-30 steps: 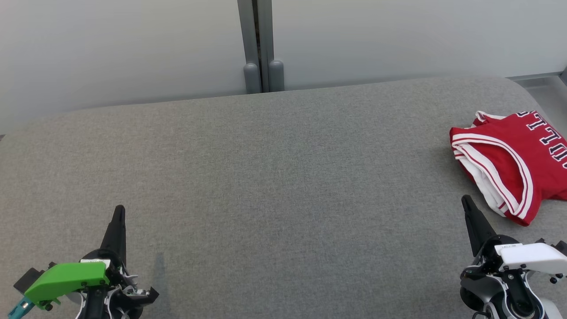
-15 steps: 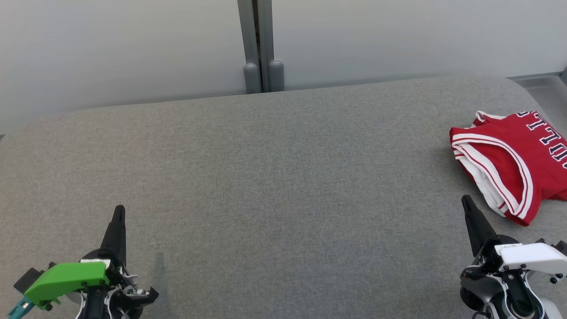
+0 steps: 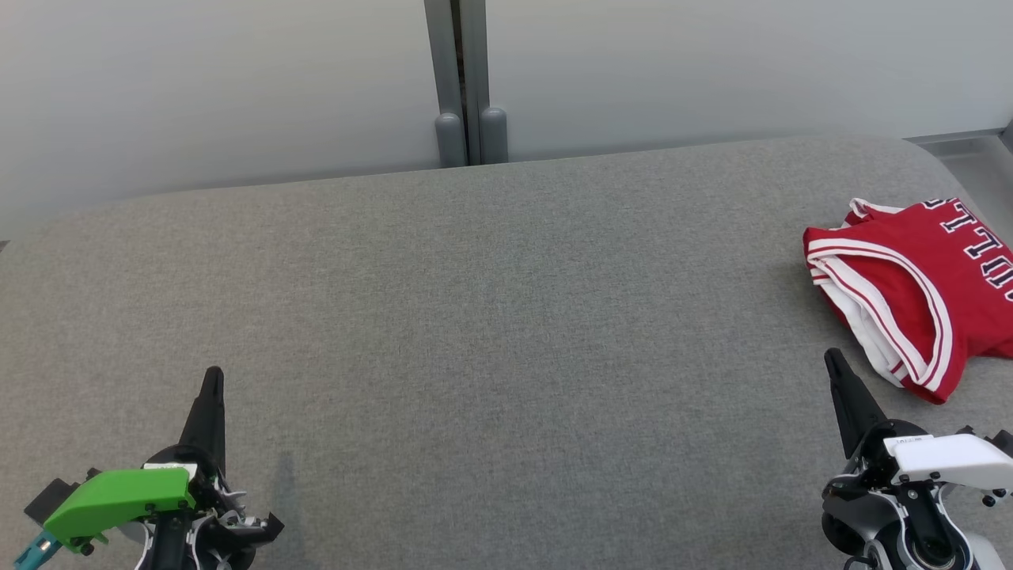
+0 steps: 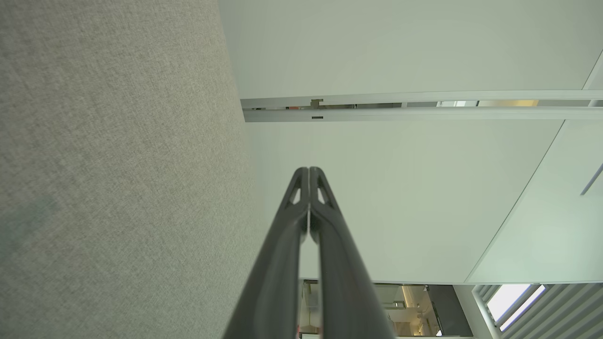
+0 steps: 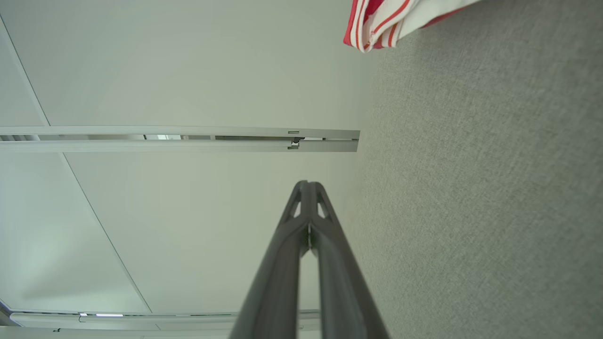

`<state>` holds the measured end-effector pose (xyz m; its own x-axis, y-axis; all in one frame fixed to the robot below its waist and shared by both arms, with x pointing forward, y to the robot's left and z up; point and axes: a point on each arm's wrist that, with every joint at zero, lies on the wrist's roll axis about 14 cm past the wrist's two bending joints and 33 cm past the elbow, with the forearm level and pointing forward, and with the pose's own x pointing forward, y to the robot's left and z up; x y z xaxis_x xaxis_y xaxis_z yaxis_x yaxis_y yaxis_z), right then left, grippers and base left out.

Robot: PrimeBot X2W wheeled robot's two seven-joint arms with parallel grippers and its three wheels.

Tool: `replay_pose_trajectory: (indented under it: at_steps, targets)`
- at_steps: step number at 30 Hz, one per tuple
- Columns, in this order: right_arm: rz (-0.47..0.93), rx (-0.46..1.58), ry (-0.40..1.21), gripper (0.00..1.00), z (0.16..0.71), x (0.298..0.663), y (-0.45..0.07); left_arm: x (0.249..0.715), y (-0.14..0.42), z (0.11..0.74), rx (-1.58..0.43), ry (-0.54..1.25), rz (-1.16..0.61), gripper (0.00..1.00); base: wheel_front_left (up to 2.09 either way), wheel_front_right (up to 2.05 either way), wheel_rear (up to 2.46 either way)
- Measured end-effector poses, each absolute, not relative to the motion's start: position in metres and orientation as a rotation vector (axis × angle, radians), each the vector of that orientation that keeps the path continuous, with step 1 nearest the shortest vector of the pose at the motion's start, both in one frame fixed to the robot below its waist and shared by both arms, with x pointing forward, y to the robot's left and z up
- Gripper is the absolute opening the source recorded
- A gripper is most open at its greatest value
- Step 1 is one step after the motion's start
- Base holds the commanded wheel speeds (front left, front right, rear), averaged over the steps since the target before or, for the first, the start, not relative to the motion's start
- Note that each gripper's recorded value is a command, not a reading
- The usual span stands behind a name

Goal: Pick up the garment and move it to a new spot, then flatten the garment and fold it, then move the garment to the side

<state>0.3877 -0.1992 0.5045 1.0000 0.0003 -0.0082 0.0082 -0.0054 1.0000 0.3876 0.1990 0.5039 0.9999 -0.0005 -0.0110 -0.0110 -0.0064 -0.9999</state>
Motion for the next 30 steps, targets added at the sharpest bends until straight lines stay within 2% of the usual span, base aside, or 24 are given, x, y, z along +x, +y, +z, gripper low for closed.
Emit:
replay_pose_trajectory:
  at_steps: [30]
  targets:
    - [-0.006, 1.576, 0.007, 0.00, 0.5045, 0.3877, -0.1992, 0.3876, 0.1990, 0.5039, -1.577, 0.009, 0.008, 0.00, 0.00, 0.00, 0.00]
